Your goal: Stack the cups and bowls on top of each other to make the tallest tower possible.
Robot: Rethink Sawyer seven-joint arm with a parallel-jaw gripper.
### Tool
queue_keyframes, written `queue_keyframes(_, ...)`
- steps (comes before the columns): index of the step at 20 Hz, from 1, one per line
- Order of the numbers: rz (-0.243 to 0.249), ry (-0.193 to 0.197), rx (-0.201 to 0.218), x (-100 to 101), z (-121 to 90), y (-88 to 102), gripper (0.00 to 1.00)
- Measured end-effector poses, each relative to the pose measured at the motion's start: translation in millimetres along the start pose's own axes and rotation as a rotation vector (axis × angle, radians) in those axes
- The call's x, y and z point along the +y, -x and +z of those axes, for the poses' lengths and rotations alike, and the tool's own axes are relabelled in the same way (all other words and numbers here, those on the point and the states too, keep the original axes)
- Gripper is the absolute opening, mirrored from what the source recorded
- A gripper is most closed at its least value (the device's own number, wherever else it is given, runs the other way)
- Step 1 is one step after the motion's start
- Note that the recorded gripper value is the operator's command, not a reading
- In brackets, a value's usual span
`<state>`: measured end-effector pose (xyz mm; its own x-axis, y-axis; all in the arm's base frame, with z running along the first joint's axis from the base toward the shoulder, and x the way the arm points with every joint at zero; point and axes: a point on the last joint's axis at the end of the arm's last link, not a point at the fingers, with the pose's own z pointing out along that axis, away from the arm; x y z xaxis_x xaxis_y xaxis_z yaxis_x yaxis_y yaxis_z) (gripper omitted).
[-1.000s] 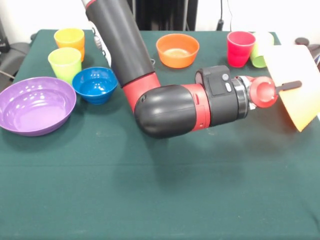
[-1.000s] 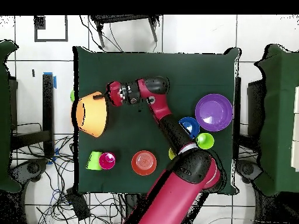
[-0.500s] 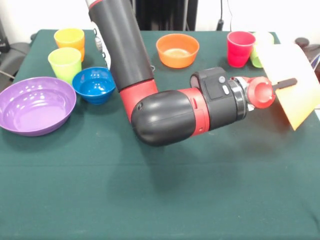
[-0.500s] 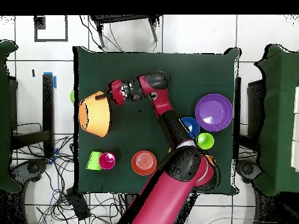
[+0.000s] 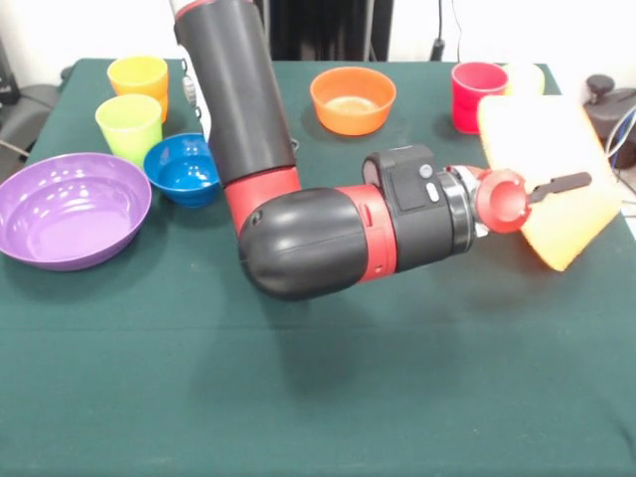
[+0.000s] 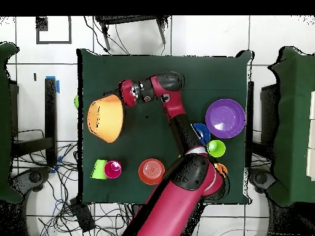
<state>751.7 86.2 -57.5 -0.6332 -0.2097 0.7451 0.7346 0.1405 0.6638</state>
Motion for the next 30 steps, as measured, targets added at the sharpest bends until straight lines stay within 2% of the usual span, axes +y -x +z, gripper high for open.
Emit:
queue_keyframes(12,0.001,0.007,-0.012,-1,-10,-0.7,1.0)
queue_keyframes(28,0.008,-0.015,-0.059,-5,-25,4.1,1.0)
queue_keyframes(30,0.01,-0.029,-0.065,-7,-25,4.5,1.0)
